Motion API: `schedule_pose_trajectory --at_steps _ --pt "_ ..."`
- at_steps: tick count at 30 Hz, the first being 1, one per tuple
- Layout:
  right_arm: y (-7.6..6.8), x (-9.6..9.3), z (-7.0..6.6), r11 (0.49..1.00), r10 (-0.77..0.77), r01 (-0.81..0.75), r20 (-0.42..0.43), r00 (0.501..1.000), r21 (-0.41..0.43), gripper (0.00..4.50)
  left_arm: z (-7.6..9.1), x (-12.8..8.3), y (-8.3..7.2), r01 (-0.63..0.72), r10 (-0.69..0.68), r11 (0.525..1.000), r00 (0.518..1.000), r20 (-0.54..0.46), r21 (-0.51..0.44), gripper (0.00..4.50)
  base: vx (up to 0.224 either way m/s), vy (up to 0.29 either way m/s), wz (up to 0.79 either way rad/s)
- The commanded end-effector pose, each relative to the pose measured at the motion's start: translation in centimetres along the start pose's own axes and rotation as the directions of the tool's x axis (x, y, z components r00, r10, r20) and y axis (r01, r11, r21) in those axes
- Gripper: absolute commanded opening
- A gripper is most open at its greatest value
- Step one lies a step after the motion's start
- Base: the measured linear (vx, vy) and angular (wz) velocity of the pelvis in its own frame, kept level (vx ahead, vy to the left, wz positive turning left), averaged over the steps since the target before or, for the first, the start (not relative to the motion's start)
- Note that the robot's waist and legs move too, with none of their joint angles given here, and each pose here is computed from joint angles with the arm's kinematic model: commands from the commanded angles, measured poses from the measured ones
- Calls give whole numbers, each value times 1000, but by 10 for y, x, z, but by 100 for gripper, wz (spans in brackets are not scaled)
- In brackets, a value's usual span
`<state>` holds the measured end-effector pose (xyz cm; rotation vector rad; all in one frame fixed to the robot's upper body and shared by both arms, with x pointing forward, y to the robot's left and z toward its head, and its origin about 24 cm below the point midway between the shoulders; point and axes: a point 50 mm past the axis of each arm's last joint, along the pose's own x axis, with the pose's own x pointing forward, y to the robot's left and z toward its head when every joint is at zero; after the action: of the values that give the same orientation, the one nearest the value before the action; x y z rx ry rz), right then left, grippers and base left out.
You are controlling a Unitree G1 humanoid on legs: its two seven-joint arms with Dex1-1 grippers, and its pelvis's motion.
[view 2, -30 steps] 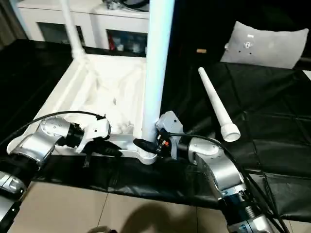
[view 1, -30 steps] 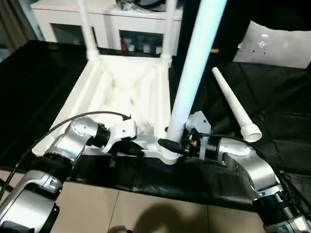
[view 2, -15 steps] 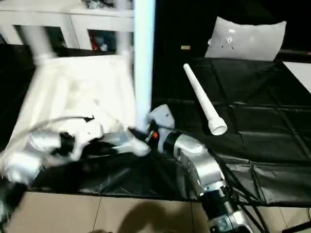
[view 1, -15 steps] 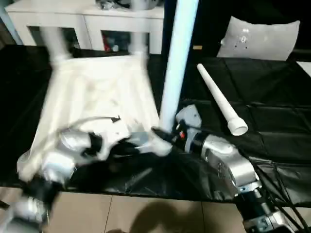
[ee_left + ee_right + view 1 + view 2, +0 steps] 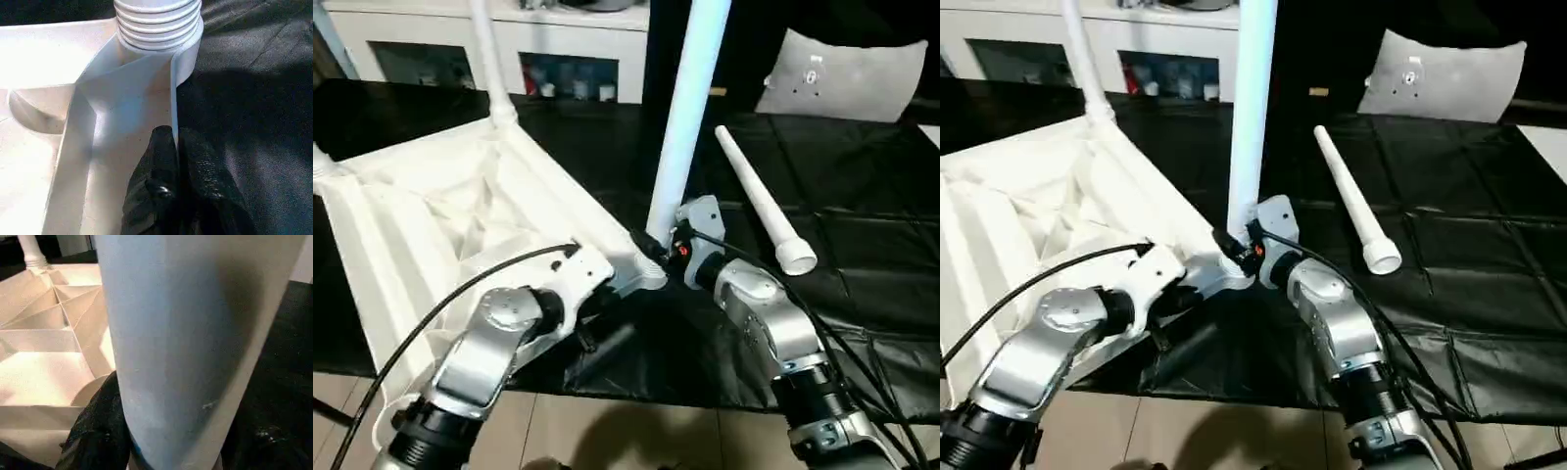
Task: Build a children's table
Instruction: Insert table leg to table base, then rotate leg to tighten
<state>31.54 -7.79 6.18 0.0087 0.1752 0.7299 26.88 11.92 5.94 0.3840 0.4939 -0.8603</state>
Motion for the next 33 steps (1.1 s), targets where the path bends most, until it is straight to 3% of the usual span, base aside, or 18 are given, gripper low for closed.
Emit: schedule_pose_trajectory --at_steps 1,8,15,20,24,28,33 --pt "11 -3 -46 994 46 -26 -188 981 109 224 16 -4 4 -26 24 998 999 46 56 0 0 0 0" --pt "6 -4 -46 996 31 -17 -173 984 83 291 14 -8 15 -119 114 987 992 47 113 0 0 0 0" --pt "6 -12 -43 996 71 -63 -136 988 64 353 13 -9 26 -110 106 991 993 55 81 0 0 0 0" --pt "2 -33 -43 991 133 -131 -111 985 22 391 14 -10 28 24 -36 991 995 92 128 0 0 0 0" --pt "-6 -49 -38 987 158 -160 -86 984 -7 433 9 -9 27 127 -141 971 988 58 204 0 0 0 0" --pt "-21 -73 -26 964 252 -256 -63 966 -68 444 4 -9 23 317 -336 919 941 45 236 0 0 0 0" --pt "-24 -82 -20 935 337 -344 -88 938 -87 444 3 -9 23 416 -439 864 898 21 284 0 0 0 0"
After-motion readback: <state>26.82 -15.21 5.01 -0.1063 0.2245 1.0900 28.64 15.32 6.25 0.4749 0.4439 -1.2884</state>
